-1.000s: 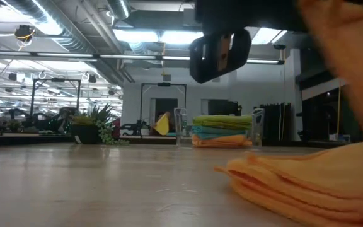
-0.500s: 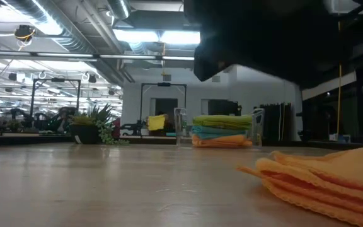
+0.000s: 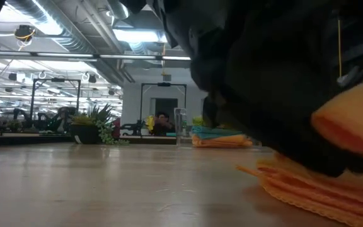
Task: Fold microfiber towels
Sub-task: Fold the orange towel on the table
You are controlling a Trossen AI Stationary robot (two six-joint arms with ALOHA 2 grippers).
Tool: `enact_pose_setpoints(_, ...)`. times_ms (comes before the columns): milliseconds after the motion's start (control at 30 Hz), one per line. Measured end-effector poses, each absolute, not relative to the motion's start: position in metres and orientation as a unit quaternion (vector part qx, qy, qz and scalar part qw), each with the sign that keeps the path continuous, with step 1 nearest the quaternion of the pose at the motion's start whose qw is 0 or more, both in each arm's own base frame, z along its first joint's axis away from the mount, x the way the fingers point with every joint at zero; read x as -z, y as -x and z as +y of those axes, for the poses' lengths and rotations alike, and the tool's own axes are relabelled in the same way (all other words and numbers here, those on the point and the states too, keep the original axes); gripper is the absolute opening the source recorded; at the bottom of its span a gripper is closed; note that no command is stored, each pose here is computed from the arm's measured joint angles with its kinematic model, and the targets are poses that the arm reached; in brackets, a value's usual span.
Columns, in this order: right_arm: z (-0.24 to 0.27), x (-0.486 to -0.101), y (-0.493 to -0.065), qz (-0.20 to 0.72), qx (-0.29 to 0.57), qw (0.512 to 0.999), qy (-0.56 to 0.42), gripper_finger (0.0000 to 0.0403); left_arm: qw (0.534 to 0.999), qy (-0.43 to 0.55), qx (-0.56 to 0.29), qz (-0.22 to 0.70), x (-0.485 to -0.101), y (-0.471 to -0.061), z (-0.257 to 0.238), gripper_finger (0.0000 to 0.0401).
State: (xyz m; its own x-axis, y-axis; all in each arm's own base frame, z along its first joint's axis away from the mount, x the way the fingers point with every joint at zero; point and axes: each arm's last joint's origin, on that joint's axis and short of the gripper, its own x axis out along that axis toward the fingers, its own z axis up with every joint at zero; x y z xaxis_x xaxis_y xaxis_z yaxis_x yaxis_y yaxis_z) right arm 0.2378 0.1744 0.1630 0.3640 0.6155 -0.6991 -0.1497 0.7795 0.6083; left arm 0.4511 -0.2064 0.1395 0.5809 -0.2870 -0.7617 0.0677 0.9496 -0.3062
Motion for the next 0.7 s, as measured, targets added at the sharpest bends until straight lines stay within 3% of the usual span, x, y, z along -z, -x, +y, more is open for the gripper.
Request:
enact_pose_setpoints(367,0.163,-0.159,-0.243,0.474,-0.11,0.85,-0.201,0.0013,0.867,0.12,0.107,0.471,-0.136,-0.447,-0.208,0.0086)
enact_pose_setpoints(700,0.154,-0.151,-0.244,0.471,-0.012,0.862,-0.189,0.0013,0.866,0.12,0.108,0.473,-0.136,-0.446,-0.208,0.0086)
